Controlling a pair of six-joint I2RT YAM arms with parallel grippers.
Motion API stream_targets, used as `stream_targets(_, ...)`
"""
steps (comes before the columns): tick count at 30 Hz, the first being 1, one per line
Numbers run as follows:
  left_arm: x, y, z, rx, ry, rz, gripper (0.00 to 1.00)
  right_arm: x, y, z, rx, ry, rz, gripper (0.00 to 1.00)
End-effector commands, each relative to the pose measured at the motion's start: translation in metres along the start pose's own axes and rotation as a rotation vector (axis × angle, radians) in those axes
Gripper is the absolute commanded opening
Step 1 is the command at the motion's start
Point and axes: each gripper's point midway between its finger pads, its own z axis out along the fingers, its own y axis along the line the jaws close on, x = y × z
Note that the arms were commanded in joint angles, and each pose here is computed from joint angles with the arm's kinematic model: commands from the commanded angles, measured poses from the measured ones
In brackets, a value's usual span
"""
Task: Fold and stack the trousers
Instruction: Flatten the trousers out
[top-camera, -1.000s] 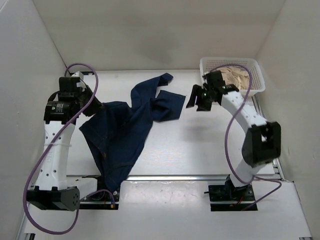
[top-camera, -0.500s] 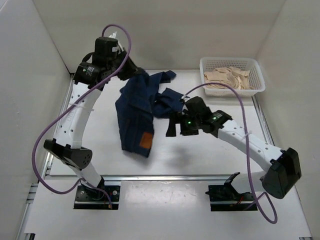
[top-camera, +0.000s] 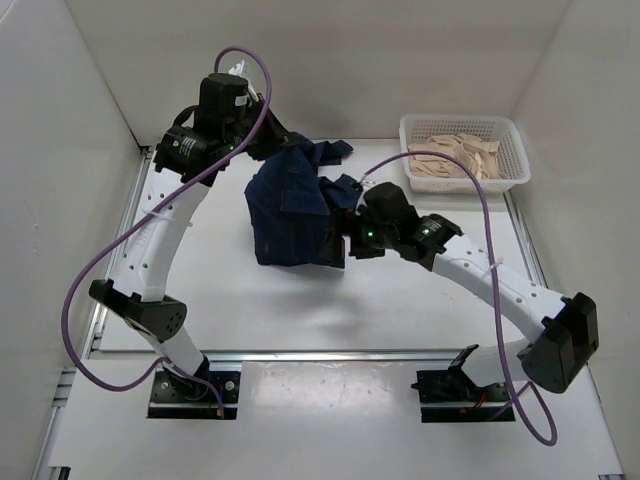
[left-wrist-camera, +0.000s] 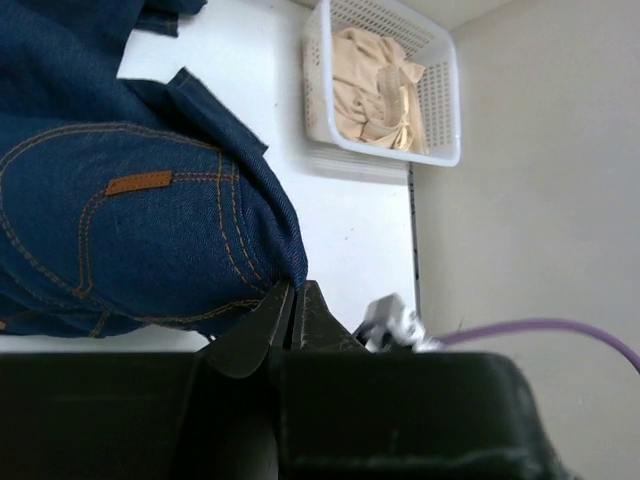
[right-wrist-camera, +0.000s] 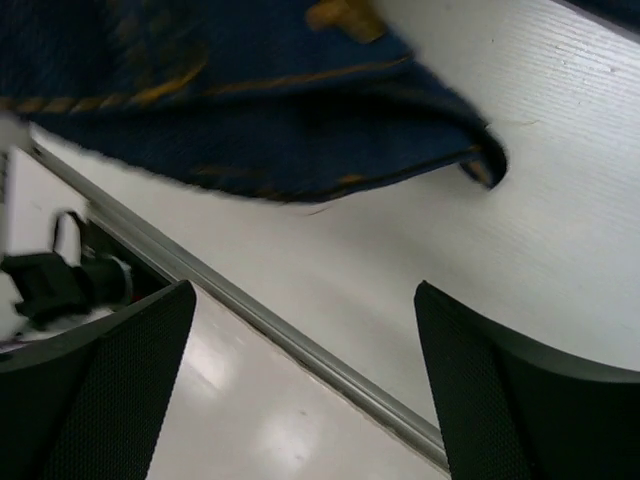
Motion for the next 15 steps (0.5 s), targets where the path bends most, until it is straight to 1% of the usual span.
stream_targets(1, -0.02, -0.004, -0.034, 0.026, -0.093, -0.002, 0.11, -0.02, 0.007, -0.019, -0.12, -0.095, 0.168, 0.93)
stream_targets(2, -0.019, 0.008, -0.031, -0.003, -0.086, -0.002, 0.11, -0.009, -0.015, -0.015, -0.097, -0.081, 0.234, 0.94)
stream_targets(3, -0.015, 0.01, -0.042, -0.004, -0.086, -0.002, 0.11, -0.007, -0.02, -0.018, -0.105, -0.085, 0.278, 0.96)
stream_targets(4, -0.013, 0.019, -0.047, -0.019, -0.086, 0.003, 0.11, -0.006, -0.017, -0.03, -0.159, -0.099, 0.307, 0.96)
stream_targets(5, 0.007, 0.044, -0.04, -0.094, -0.043, 0.009, 0.11, 0.005, -0.034, -0.028, -0.143, -0.084, 0.395, 0.98)
stream_targets(6, 0.01, 0.048, -0.06, -0.094, -0.068, 0.011, 0.11, 0.007, -0.032, -0.038, -0.171, -0.098, 0.423, 0.99)
stream_targets(7, 0.019, 0.058, -0.064, -0.116, -0.06, -0.001, 0.11, 0.01, -0.032, -0.039, -0.195, -0.1, 0.451, 0.99)
stream_targets(8, 0.024, 0.069, -0.069, -0.137, -0.058, -0.018, 0.11, 0.014, -0.031, -0.04, -0.215, -0.089, 0.521, 0.99)
stream_targets(9, 0.037, 0.087, -0.066, -0.173, -0.037, -0.037, 0.11, 0.034, -0.032, -0.035, -0.243, -0.039, 0.568, 0.99)
stream_targets(10, 0.04, 0.087, -0.079, -0.159, -0.052, -0.035, 0.11, 0.04, -0.03, -0.031, -0.274, -0.022, 0.612, 0.99)
stream_targets(11, 0.039, 0.093, -0.082, -0.175, -0.062, -0.04, 0.11, 0.034, -0.015, -0.03, -0.351, -0.03, 0.67, 0.99)
stream_targets(12, 0.041, 0.095, -0.083, -0.175, -0.062, -0.04, 0.11, 0.045, -0.017, -0.023, -0.357, -0.009, 0.714, 0.99)
stream_targets(13, 0.041, 0.095, -0.083, -0.175, -0.062, -0.04, 0.11, 0.047, -0.013, -0.018, -0.372, 0.004, 0.741, 0.99)
stream_targets(14, 0.041, 0.095, -0.083, -0.175, -0.062, -0.04, 0.11, 0.041, 0.003, -0.019, -0.427, 0.005, 0.754, 0.99)
stream_targets(15, 0.039, 0.097, -0.084, -0.182, -0.067, -0.032, 0.11, 0.045, 0.005, -0.011, -0.422, 0.033, 0.769, 0.99)
